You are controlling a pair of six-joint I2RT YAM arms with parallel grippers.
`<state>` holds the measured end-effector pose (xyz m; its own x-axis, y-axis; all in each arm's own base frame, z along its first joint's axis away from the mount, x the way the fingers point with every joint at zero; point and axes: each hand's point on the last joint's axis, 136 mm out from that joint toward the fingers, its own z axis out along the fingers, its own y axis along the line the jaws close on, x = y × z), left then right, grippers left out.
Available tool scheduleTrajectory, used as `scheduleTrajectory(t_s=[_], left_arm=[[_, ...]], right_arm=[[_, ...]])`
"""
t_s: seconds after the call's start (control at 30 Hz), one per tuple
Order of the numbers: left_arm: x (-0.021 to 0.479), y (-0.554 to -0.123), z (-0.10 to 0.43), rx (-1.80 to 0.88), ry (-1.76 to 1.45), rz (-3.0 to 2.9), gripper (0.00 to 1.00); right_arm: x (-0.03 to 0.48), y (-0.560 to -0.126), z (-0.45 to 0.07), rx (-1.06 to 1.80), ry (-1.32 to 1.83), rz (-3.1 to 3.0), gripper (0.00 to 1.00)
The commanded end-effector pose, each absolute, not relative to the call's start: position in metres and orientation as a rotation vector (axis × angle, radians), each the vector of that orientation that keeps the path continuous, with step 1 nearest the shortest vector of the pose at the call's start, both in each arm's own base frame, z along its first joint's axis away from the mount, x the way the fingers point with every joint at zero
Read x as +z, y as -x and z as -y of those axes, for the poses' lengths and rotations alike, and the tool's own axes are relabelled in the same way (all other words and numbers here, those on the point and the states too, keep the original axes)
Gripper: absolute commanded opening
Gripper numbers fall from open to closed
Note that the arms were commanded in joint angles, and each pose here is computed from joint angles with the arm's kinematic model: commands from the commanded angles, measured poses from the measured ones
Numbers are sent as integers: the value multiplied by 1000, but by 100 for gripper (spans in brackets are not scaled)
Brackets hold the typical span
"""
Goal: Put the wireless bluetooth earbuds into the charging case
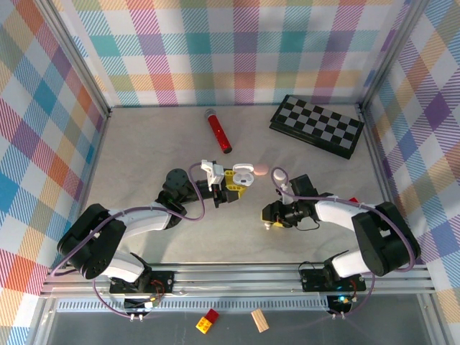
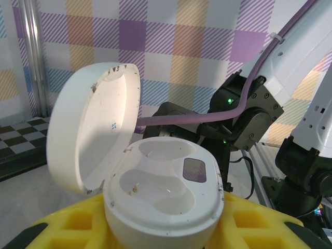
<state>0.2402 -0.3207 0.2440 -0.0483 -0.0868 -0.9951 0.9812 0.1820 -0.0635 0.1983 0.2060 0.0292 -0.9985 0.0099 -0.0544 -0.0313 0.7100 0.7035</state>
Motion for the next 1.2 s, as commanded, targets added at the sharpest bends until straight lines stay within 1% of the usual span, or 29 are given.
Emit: scheduleTrajectory(t_s=[0.0,0.23,0.43,0.53,0.57,0.6,1.0,1.07,1.17], left_arm=[[256,-235,317,-1147,-989,-1213,36],[256,-234,315,-1144,-991,-1217,36],[254,-234,315,-1143,-990,-1221,36],[255,-234,316,-1143,-992,-1219,36],[255,-234,316,-1144,-991,-1219,36],[255,-235,316,-1143,-991,-1219,36],[253,-234,315,-1144,-992,-1228,36],[253,-234,315,-1142,-994,-1226,36],[253,-234,316,-1143,-993,-1226,36]], right_arm=[[30,-189,-209,1220,68,-2855,48],[22,-186,-213,1235,71,-2883,48],[25,-185,-215,1242,72,-2876,40],[23,-184,-214,1235,66,-2883,38],[22,-184,-214,1234,62,-2885,35],[22,-184,-215,1237,61,-2887,34],[13,-181,-217,1182,103,-2923,36],[13,-179,-215,1168,102,-2932,34],[11,-178,-213,1141,101,-2939,29]])
